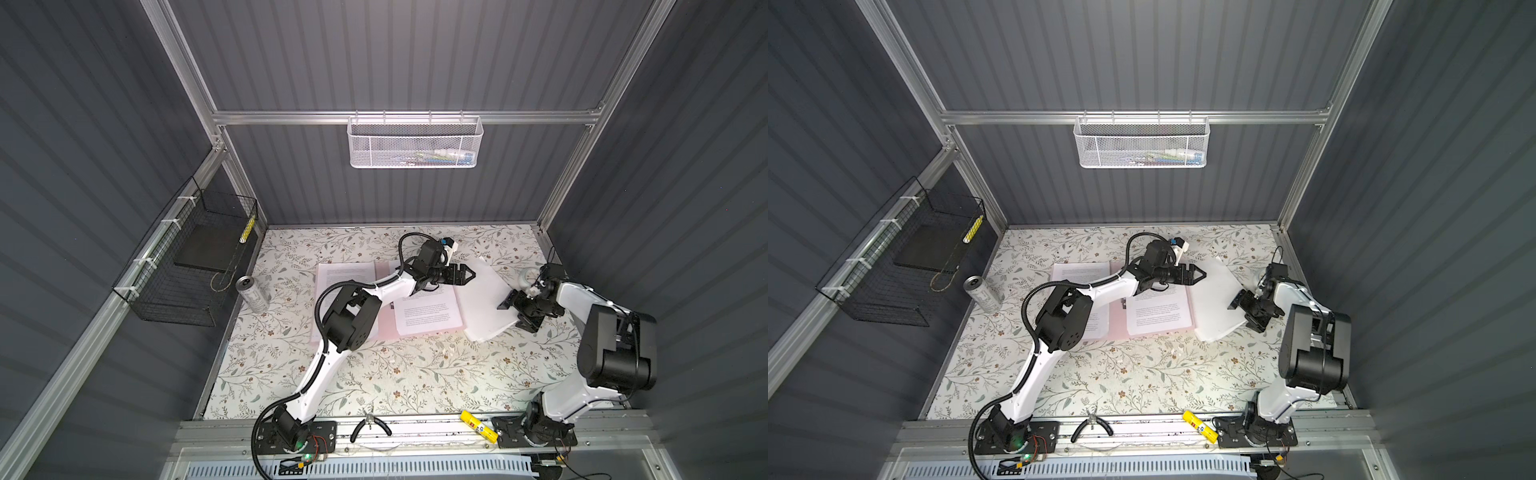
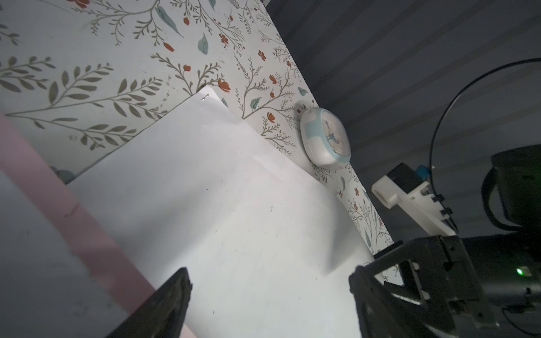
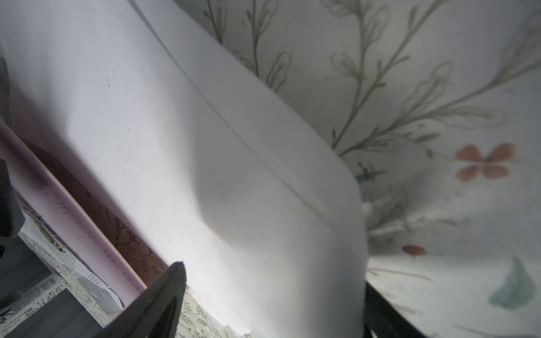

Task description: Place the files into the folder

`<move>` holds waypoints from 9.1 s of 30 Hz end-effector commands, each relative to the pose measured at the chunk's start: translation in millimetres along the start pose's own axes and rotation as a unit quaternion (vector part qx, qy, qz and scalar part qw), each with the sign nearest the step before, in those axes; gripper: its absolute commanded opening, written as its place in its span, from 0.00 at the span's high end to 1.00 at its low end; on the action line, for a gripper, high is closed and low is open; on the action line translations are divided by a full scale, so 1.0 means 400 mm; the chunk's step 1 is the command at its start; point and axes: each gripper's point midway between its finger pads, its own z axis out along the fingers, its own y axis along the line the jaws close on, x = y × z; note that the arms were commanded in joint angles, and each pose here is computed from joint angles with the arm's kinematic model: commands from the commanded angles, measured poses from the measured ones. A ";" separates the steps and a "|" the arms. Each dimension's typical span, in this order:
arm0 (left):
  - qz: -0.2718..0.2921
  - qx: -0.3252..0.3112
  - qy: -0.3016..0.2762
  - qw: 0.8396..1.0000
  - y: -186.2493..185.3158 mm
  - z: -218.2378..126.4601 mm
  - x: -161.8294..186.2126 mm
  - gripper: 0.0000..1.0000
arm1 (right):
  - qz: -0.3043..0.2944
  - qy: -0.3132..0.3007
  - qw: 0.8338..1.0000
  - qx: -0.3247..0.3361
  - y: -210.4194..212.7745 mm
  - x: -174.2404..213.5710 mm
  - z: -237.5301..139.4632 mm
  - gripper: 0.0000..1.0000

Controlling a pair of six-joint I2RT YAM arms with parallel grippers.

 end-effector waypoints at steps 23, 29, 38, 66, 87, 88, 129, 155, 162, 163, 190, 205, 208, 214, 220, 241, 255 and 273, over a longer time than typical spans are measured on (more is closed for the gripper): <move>-0.014 -0.011 0.032 0.999 0.076 0.063 0.082 0.13 | 0.044 -0.035 0.998 -0.021 -0.034 -0.149 0.025 0.19; -0.020 -0.015 0.040 0.999 0.099 0.064 0.102 0.14 | 0.043 -0.025 0.995 -0.089 0.015 -0.139 0.045 0.23; -0.027 -0.021 0.042 0.999 0.124 0.056 0.109 0.14 | 0.013 -0.047 0.982 -0.184 0.120 -0.125 0.004 0.30; -0.043 -0.028 0.041 0.998 0.171 0.029 0.128 0.15 | -0.070 -0.061 0.994 -0.059 0.107 0.055 0.030 0.36; -0.045 -0.034 0.037 0.998 0.186 0.022 0.122 0.15 | -0.106 -0.093 0.989 -0.040 0.124 -0.021 0.043 0.59; -0.043 -0.034 0.036 0.998 0.184 0.020 0.121 0.15 | -0.106 -0.099 0.989 -0.041 0.126 -0.022 0.033 0.64; -0.046 -0.214 -0.162 0.962 0.209 -0.638 -0.087 0.12 | -0.649 -0.131 0.739 0.124 0.659 0.315 0.038 1.00; -0.094 -0.245 -0.107 0.959 0.353 -0.616 0.016 0.10 | -0.590 -0.071 0.804 0.013 0.623 0.361 -0.095 0.27; -0.105 -0.225 -0.087 0.965 0.351 -0.595 0.046 0.12 | -0.452 -0.039 0.886 -0.092 0.608 0.196 -0.051 0.53; -0.105 -0.223 -0.085 0.966 0.352 -0.592 0.048 0.12 | -0.440 -0.037 0.891 -0.104 0.608 0.179 -0.043 0.56; -0.133 -0.161 -0.055 0.976 0.360 -0.510 0.069 0.17 | -0.364 0.049 0.923 -0.112 0.508 0.071 0.194 0.58; -0.139 -0.158 -0.047 0.976 0.379 -0.488 0.078 0.18 | -0.346 0.070 0.930 -0.103 0.485 0.074 0.241 0.59; -0.142 -0.159 -0.046 0.976 0.383 -0.486 0.082 0.18 | -0.345 0.075 0.931 -0.098 0.481 0.074 0.246 0.58; -0.143 -0.156 -0.047 0.976 0.386 -0.480 0.080 0.19 | -0.338 0.086 0.932 -0.102 0.480 0.081 0.257 0.58; -0.146 -0.151 -0.047 0.977 0.390 -0.466 0.077 0.19 | -0.332 0.096 0.931 -0.115 0.488 0.091 0.262 0.58; -0.154 -0.143 -0.045 0.977 0.390 -0.433 0.086 0.21 | -0.314 0.133 0.919 -0.199 0.557 0.153 0.257 0.60; -0.160 -0.145 -0.049 0.975 0.384 -0.421 0.092 0.21 | -0.312 0.145 0.914 -0.215 0.580 0.184 0.268 0.60; -0.148 -0.142 -0.054 0.977 0.370 -0.430 0.078 0.21 | -0.297 0.151 0.914 -0.231 0.603 0.185 0.262 0.92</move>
